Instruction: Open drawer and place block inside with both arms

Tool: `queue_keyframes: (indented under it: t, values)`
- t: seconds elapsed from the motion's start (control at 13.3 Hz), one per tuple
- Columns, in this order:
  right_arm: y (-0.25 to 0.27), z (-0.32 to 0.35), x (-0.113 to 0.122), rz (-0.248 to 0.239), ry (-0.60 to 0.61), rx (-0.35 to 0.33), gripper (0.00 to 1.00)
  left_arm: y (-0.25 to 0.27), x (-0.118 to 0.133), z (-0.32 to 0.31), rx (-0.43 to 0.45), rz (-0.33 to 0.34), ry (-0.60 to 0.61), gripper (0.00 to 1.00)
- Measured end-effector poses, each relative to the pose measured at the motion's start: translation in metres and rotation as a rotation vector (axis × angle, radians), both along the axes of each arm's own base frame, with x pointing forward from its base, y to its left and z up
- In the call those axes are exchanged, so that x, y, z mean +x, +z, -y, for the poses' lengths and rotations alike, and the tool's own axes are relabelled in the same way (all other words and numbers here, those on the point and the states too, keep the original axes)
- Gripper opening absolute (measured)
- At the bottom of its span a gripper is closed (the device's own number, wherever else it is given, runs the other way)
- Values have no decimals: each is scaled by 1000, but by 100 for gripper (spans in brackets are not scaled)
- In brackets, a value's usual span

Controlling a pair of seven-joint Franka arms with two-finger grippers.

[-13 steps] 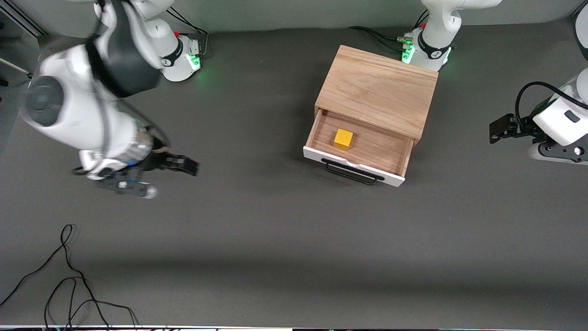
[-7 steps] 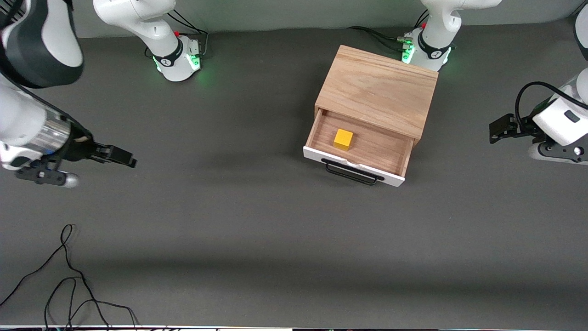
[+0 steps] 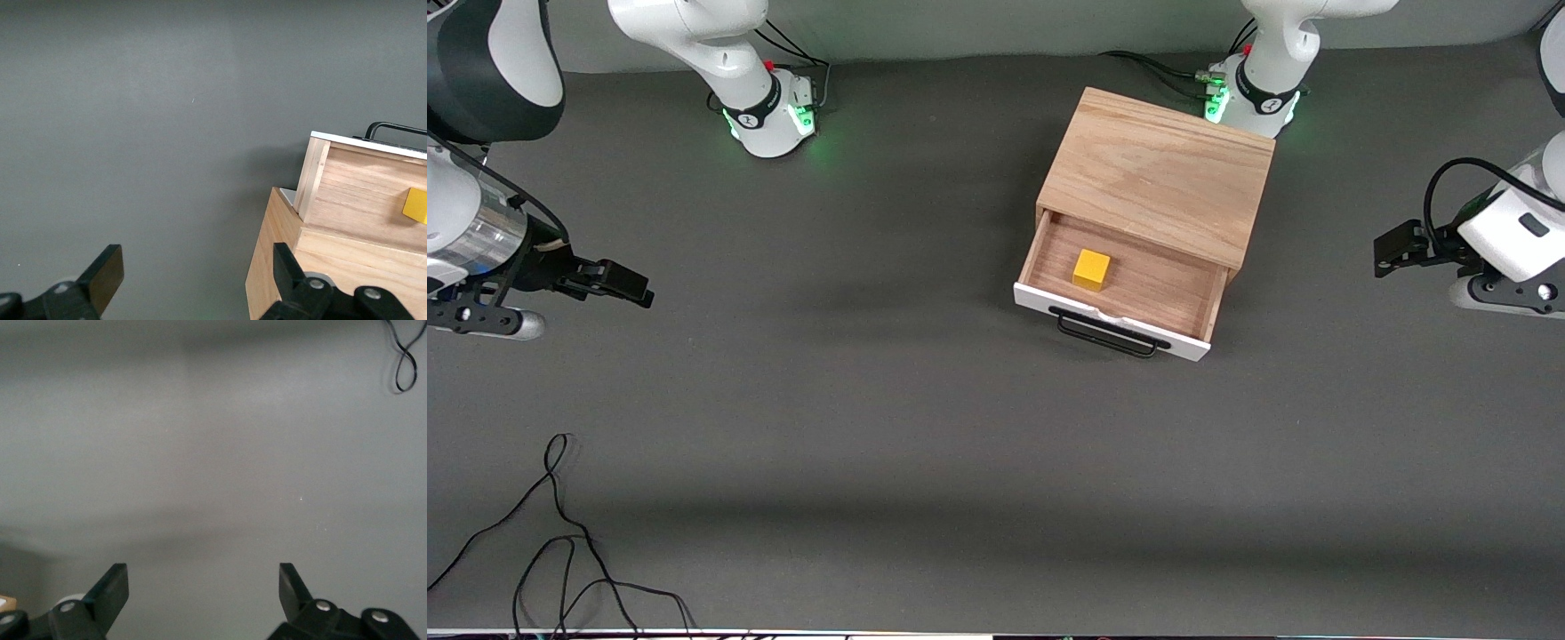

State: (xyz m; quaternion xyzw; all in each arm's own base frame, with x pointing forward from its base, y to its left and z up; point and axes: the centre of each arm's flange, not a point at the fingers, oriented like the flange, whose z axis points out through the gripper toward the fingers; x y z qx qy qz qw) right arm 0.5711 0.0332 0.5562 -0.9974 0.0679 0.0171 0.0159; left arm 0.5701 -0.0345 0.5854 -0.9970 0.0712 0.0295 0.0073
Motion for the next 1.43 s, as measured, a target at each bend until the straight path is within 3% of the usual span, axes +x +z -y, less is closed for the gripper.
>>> queue_keyframes:
  t: [1.43]
  values:
    - [-3,-7,2,-1,32,0,100,0,0,0,-1,0,1,100]
